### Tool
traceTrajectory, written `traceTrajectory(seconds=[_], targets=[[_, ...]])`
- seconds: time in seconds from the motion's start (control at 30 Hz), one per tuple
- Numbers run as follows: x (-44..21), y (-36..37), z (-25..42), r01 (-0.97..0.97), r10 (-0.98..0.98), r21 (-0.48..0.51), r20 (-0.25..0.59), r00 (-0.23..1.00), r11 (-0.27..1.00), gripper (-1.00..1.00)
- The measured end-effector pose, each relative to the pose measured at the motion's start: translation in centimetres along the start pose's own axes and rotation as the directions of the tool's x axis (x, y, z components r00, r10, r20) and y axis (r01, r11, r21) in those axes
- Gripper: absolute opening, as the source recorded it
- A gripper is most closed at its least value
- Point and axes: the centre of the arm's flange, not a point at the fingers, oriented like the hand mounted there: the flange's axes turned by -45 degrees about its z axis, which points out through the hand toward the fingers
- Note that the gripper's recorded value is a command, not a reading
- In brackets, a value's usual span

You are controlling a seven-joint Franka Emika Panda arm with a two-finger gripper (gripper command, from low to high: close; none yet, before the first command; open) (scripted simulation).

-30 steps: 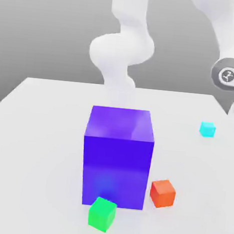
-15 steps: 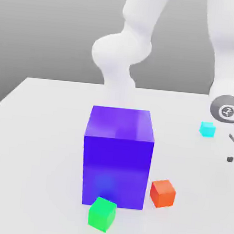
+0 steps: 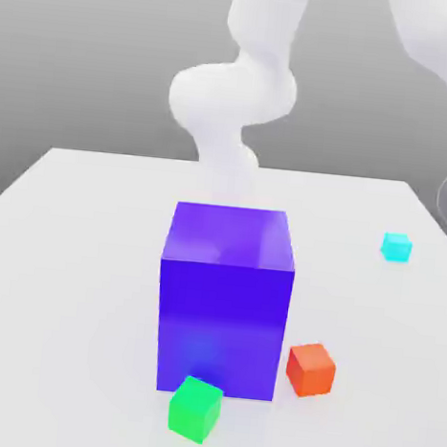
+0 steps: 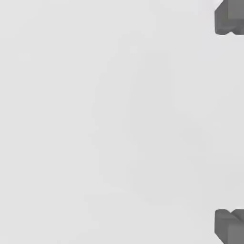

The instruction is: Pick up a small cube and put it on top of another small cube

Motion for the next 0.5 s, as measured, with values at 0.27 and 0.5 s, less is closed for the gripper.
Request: traceTrajectory(seconds=[0.27, 0.5], targets=[[-3.3, 6.7, 5.8, -0.045, 0.045, -0.001, 0.001, 0.999, 0.999, -1.0], [-3.4, 6.8, 5.0, -0.045, 0.045, 0.001, 0.001, 0.999, 0.999, -1.0]])
